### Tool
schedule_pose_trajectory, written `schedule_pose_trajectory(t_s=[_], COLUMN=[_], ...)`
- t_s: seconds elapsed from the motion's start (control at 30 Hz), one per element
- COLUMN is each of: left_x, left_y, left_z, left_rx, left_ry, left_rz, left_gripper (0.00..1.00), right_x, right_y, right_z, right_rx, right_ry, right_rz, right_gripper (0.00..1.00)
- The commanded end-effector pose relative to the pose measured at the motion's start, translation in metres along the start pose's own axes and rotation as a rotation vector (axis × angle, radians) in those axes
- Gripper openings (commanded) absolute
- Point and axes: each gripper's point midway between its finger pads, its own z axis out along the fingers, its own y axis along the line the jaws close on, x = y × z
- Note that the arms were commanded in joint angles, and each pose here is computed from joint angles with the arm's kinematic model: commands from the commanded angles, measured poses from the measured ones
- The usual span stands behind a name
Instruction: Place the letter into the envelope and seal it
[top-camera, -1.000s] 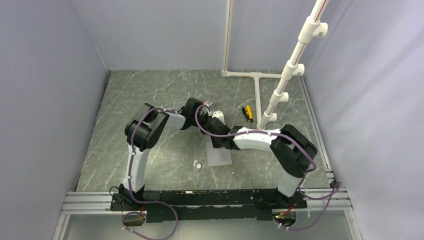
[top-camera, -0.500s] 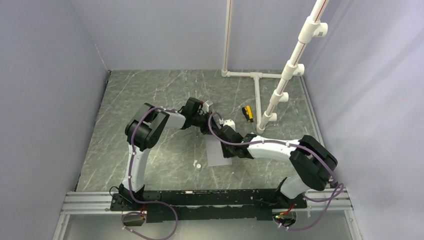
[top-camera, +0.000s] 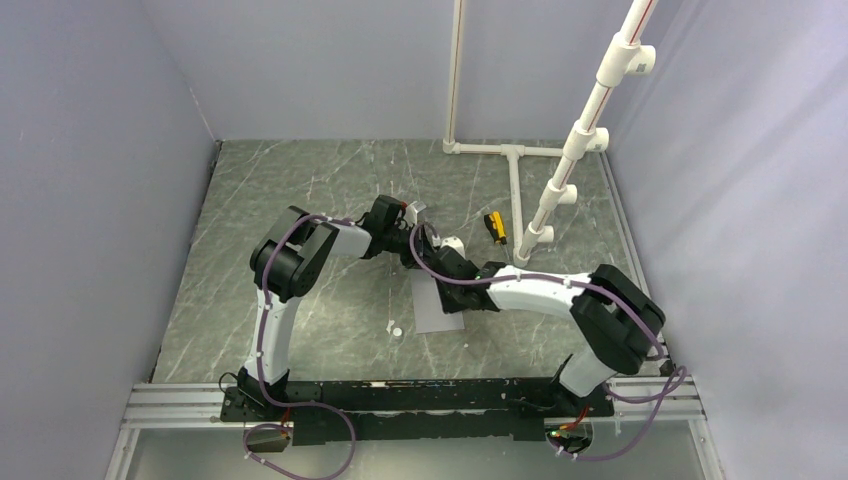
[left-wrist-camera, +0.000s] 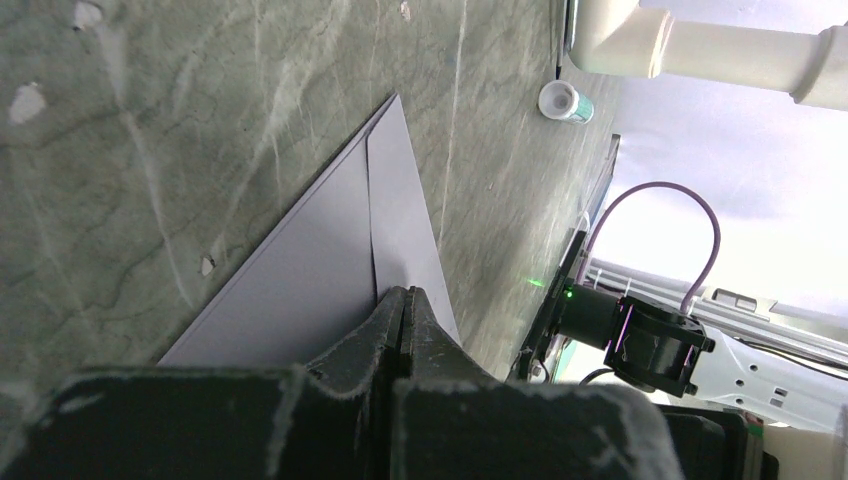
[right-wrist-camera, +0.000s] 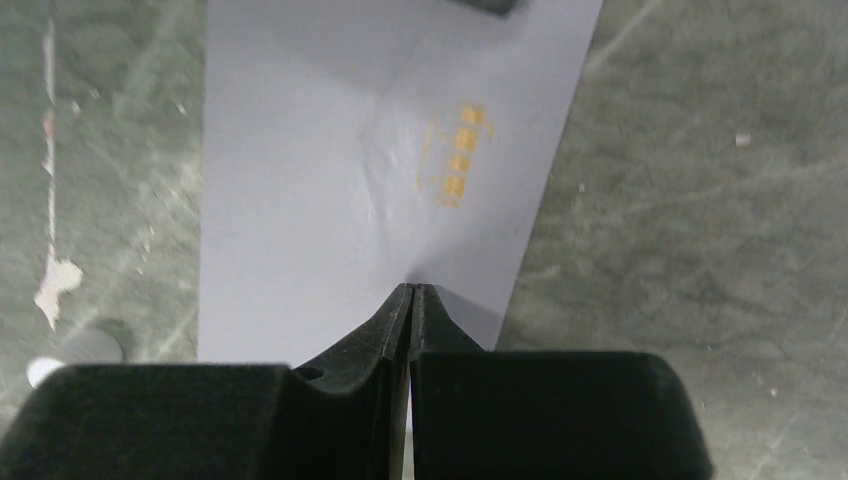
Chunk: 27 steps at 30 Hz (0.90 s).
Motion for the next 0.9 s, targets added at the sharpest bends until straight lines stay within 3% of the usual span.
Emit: schedule_pose_trajectory(t_s=[0.0, 0.37, 0.77, 0.87], left_x=[0.037, 0.036, 0.025, 0.020], left_y=[0.091, 0.090, 0.081, 0.075], left_z=[-0.003, -0.003, 0.000, -0.001], left_rx=[-0.291, -0.290, -0.274, -0.262], left_ry=[0.036, 0.037, 0.031, 0.030], left_rz=[-0.107, -0.106, -0.090, -0.077], left_gripper=[0.02, 0.02, 0.03, 0.03], right_x=[-0.029, -0.036, 0.031, 0.029], right_y=[0.014, 0.014, 0.011, 0.006], right_z=[0.013, 0.016, -0.020, -0.031], right_rx=[-0.003, 0.019, -0.118, -0.110], right_ry=[-0.070, -0.078, 0.133, 0.122], right_rz=[0.001, 0.015, -0.036, -0.042], right_gripper=[0.07, 0.07, 0.07, 0.07])
